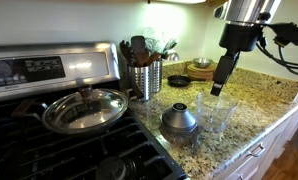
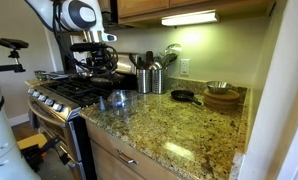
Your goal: Place the blades inside the food processor chamber
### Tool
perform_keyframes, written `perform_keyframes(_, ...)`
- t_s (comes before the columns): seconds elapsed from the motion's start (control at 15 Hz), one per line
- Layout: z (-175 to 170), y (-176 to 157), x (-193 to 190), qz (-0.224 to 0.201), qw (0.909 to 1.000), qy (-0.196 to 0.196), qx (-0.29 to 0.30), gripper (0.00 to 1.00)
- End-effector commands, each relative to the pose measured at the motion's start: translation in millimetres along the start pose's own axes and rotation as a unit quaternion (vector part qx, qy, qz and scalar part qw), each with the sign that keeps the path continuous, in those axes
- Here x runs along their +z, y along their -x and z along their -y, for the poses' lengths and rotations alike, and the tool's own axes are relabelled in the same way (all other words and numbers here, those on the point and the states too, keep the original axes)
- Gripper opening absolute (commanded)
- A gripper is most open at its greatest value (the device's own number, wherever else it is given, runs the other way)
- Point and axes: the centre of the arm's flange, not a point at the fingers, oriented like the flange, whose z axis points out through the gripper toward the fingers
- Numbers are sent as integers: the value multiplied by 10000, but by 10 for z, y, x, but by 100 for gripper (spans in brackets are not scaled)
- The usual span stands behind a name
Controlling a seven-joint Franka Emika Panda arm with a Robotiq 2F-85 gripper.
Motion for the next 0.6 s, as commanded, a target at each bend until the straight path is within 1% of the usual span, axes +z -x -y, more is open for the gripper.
perform_keyframes(0.0,222,-61,114,-138,9996,-23,255,100)
perform_keyframes(0.13,289,-72,187,-174,9990,-116,388,100)
perform_keyframes(0.27,340,-107,297,-271,9984,-122,477,100)
perform_keyframes(0.53,401,-143,566,-185,9975,-244,632,100)
